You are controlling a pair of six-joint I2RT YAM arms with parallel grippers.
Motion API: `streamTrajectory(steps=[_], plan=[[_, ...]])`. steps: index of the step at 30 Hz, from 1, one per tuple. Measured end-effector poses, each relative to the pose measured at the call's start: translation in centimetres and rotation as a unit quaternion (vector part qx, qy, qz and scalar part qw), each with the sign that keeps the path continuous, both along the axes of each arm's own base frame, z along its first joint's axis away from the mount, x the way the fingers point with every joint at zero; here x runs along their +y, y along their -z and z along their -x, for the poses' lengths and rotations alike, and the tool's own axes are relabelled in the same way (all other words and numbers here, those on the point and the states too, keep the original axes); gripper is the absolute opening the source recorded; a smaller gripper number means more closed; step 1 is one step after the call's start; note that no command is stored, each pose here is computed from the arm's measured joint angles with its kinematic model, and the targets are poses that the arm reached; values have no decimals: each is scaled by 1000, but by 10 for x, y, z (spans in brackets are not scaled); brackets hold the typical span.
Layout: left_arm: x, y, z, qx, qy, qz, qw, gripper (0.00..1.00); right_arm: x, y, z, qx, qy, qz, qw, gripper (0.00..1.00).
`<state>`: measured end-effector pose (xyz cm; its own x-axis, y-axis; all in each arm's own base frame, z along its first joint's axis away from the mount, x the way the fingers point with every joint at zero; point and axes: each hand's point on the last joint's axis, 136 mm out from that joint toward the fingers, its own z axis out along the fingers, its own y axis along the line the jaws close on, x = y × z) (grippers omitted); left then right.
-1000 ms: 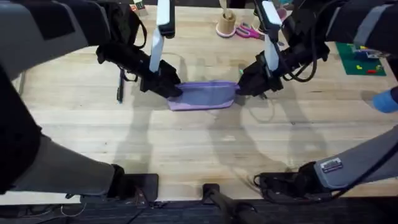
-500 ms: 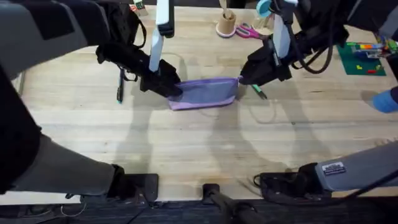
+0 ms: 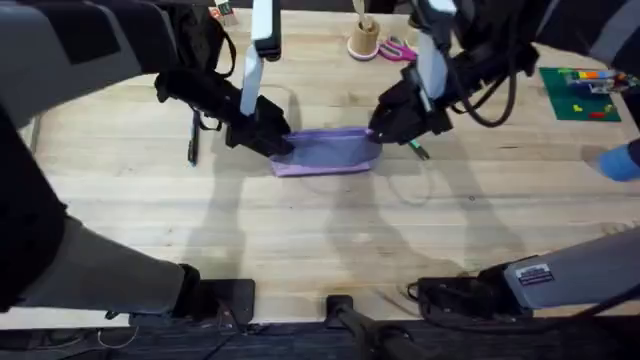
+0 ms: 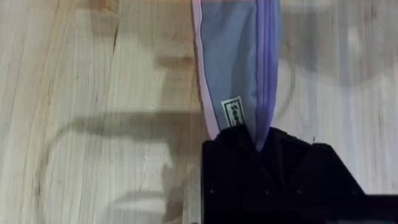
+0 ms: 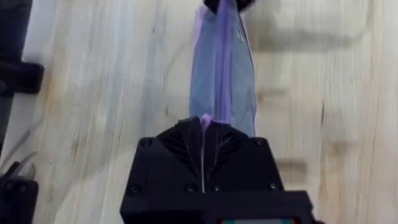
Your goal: Unzip the bag, pick up the pens from the table one at a time and place them inside, then zip the bag closed.
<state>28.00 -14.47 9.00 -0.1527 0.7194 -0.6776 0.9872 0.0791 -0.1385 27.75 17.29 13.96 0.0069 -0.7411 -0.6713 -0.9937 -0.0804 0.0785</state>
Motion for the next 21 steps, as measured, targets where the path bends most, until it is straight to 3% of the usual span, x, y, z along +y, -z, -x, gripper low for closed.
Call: streamTrajectory(steps=[6,21], plan=[[0,0,0,0,0,0,1000,41,30,-2,4,-24,-35,-9,999,29],[0,0,0,0,0,0,1000,41,100,-12,2,-71,-52,-39,995,29]])
